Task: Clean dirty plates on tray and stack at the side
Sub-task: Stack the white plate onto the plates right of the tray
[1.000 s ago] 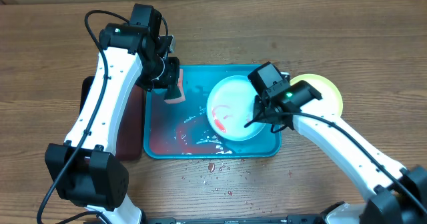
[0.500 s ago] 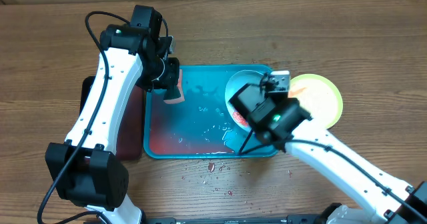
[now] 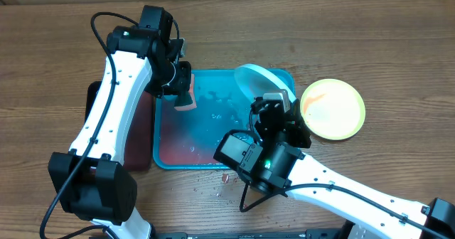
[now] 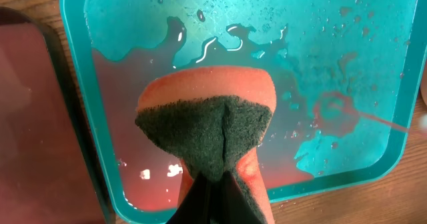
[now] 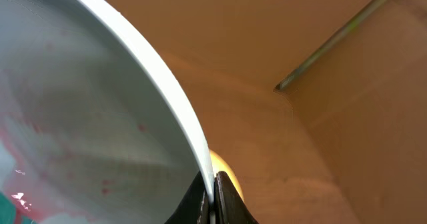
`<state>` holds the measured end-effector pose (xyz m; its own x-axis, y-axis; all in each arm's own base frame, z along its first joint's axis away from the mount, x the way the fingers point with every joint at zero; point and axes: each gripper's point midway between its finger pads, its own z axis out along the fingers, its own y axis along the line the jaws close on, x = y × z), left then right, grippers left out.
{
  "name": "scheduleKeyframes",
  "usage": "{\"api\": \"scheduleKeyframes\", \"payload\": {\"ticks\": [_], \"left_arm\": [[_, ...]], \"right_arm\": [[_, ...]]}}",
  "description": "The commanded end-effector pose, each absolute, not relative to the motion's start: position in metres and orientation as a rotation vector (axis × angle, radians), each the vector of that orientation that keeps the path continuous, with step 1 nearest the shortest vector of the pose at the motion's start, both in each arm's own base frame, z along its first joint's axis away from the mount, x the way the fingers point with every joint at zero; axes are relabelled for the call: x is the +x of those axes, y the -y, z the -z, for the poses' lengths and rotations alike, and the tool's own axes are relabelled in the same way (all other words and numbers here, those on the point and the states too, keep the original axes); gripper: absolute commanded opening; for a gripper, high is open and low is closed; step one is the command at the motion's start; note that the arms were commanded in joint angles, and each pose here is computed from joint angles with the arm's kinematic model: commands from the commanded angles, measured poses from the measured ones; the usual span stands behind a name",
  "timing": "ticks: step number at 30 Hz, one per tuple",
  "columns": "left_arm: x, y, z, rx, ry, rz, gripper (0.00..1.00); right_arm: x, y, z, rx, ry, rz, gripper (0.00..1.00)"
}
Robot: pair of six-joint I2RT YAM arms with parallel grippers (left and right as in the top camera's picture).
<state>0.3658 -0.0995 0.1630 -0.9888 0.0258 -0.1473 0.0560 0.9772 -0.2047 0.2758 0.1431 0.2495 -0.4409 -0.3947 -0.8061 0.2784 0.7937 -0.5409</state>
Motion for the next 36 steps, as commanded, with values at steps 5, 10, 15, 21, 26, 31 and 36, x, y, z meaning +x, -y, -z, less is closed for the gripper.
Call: {"api": "scheduleKeyframes", "payload": {"ticks": [5, 10, 15, 21, 26, 31, 36], "left_arm": [[0.366, 0.097, -0.164, 0.031, -2.976, 0.307, 0.04], [0.366, 0.097, -0.164, 0.032, -2.976, 0.307, 0.04], [0.366, 0.096, -0.164, 0.032, -2.975, 0.300, 0.04], [0.368, 0.092, -0.163, 0.028, -2.972, 0.262, 0.04], [0.367, 0.091, -0.163, 0.028, -2.977, 0.262, 0.04], [0.366, 0.091, -0.163, 0.027, -2.981, 0.261, 0.04], [0.366, 0.092, -0.163, 0.030, -2.980, 0.263, 0.04]], "right_arm": [[0.275, -0.143, -0.288, 0.006, -1.715, 0.732, 0.04], [0.276, -0.141, -0.251, 0.093, -1.919, 0.600, 0.04], [0.273, -0.125, -0.189, 0.309, -2.310, 0.441, 0.04], [0.289, -0.103, -0.155, 0.428, -2.586, 0.279, 0.04], [0.315, -0.075, -0.143, 0.624, -2.683, -0.002, 0.04], [0.325, -0.015, -0.128, 0.900, -2.687, -0.145, 0.04], [0.316, 0.034, -0.098, 1.080, -2.677, -0.169, 0.04]]}}
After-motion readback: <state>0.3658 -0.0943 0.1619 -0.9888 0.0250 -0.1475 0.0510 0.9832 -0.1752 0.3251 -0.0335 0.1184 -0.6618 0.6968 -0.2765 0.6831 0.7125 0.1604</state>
